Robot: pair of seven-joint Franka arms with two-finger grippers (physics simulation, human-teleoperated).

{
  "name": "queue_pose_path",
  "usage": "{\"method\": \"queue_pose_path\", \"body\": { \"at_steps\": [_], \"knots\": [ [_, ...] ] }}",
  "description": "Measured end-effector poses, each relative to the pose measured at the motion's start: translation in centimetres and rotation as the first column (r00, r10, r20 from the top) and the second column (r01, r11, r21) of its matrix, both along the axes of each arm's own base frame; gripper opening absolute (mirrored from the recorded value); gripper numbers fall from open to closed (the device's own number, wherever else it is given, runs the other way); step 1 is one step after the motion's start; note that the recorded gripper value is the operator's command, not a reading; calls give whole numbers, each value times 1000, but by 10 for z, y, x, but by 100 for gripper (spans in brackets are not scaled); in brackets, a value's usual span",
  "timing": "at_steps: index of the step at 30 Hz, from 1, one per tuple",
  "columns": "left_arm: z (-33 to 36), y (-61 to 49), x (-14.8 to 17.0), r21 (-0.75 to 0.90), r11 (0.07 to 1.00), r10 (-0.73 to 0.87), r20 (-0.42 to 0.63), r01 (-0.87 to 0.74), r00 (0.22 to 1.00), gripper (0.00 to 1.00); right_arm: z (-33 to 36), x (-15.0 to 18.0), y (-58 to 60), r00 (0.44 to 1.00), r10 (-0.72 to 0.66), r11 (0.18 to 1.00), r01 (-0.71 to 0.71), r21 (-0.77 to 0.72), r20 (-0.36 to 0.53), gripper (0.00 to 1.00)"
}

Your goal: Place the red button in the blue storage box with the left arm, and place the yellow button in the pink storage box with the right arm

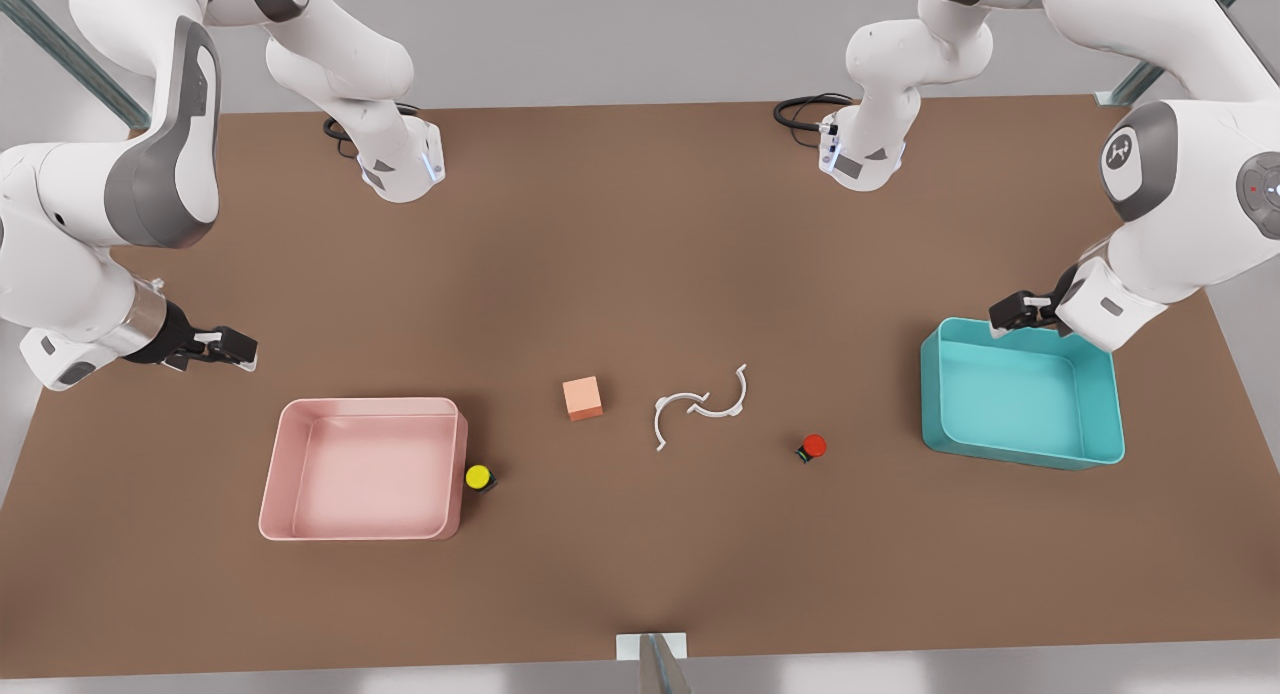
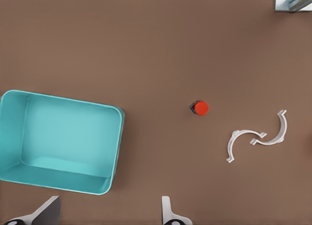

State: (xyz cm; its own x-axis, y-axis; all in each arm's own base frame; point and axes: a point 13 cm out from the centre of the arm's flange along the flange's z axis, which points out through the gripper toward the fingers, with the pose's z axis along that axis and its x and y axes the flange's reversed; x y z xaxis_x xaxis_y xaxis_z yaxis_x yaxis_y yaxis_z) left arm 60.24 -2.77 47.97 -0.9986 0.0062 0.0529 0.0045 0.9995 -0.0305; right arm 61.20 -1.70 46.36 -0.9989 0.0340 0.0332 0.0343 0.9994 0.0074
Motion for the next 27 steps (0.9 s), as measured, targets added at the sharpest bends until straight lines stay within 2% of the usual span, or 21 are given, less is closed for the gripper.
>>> {"method": "queue_pose_path", "body": {
  "at_steps": [3,5,9,12,14,16,18,22,27],
  "knots": [
    [-1,-2,-1,0,1000,-3,-2,3,1000,100,0,0,5,1000,8,1000,-8,1,-1,100],
    [-16,-30,0,0,999,-41,-30,41,999,100,0,-1,38,998,69,997,-69,15,-1,100],
    [-95,-144,10,1,987,-158,-92,159,983,100,-6,2,78,980,200,979,-200,31,7,100],
    [-162,-191,29,5,990,-139,-83,140,987,100,-31,16,82,951,309,950,-309,50,6,100],
    [-199,-201,44,12,996,-92,-65,93,994,100,-66,32,96,907,420,904,-420,76,12,100],
    [-237,-203,54,19,999,-39,-59,40,998,100,-95,47,114,840,541,835,-542,97,40,100],
    [-269,-201,55,26,1000,13,-56,-12,998,100,-121,57,141,743,664,734,-669,119,77,100],
    [-306,-198,52,29,995,98,-40,-97,994,100,-148,68,178,518,841,506,-856,112,160,100],
    [-342,-195,43,35,984,177,-37,-176,984,100,-198,82,210,232,942,219,-972,80,243,100]
  ]
}}
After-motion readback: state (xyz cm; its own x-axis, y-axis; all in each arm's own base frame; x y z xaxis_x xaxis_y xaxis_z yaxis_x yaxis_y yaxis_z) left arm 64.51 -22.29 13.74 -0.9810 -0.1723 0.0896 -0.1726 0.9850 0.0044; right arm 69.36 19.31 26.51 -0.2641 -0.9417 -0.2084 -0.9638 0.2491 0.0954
